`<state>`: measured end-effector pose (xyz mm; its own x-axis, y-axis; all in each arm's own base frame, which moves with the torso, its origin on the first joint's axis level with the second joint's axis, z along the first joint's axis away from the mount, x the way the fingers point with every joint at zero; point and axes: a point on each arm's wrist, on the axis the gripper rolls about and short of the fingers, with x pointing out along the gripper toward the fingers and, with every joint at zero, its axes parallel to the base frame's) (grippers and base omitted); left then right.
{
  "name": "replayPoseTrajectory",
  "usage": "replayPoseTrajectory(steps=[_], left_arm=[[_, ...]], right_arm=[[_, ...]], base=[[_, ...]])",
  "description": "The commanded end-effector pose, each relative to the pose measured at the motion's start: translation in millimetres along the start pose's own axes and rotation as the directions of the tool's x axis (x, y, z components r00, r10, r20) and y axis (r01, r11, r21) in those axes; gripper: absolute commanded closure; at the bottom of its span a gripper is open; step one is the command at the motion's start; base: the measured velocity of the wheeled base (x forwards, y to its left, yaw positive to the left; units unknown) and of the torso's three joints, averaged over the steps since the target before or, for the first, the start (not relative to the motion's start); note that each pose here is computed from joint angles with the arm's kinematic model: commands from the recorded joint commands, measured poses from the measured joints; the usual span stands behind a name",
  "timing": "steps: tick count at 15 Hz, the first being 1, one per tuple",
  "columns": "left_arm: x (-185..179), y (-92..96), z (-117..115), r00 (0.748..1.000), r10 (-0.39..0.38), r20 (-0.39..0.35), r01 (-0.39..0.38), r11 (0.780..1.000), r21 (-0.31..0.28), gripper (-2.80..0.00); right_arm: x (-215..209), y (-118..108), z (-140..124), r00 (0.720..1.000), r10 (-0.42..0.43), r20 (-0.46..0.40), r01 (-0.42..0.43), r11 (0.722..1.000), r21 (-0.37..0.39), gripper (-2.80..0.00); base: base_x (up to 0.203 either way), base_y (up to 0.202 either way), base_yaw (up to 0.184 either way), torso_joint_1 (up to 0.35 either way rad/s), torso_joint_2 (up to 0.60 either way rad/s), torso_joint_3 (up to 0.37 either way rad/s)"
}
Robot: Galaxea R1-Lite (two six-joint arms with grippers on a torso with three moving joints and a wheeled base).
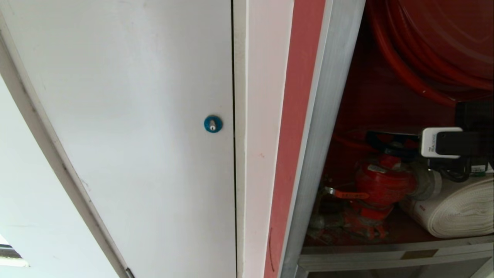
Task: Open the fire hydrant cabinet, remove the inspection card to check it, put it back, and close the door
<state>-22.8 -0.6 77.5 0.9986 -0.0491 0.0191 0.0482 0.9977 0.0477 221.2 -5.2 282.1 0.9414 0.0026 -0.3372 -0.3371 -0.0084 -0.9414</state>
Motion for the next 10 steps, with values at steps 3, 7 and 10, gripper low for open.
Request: replayPoseTrajectory(steps=[3,7,10], left_arm=[[0.8,-0.1,-3.4,1.000,0.000,-0.011,0.000,1.000,0.000,0.00],[0.8,-0.1,-3.4,1.000,0.000,-0.011,0.000,1.000,0.000,0.00],[0.9,-0.1,-3.4,1.000,-0.001,-0.013,0.001,1.000,0.000,0.00]], right_arm=[[-7.6,-1.9,-1.0,1.000,-0.018,-0.004,0.017,1.000,-0.013,-2.80],[-16.9,-1.6,-1.0,1.000,-0.030,-0.006,0.029,0.999,-0.013,-2.80],[-24.5,0.8,-0.4,0.999,-0.039,-0.005,0.039,0.999,-0.016,-2.80]], base=[[0.000,0.000,0.000,0.000,0.00,0.000],[0.000,0.000,0.000,0.000,0.00,0.000],[0.000,0.000,0.000,0.000,0.00,0.000]])
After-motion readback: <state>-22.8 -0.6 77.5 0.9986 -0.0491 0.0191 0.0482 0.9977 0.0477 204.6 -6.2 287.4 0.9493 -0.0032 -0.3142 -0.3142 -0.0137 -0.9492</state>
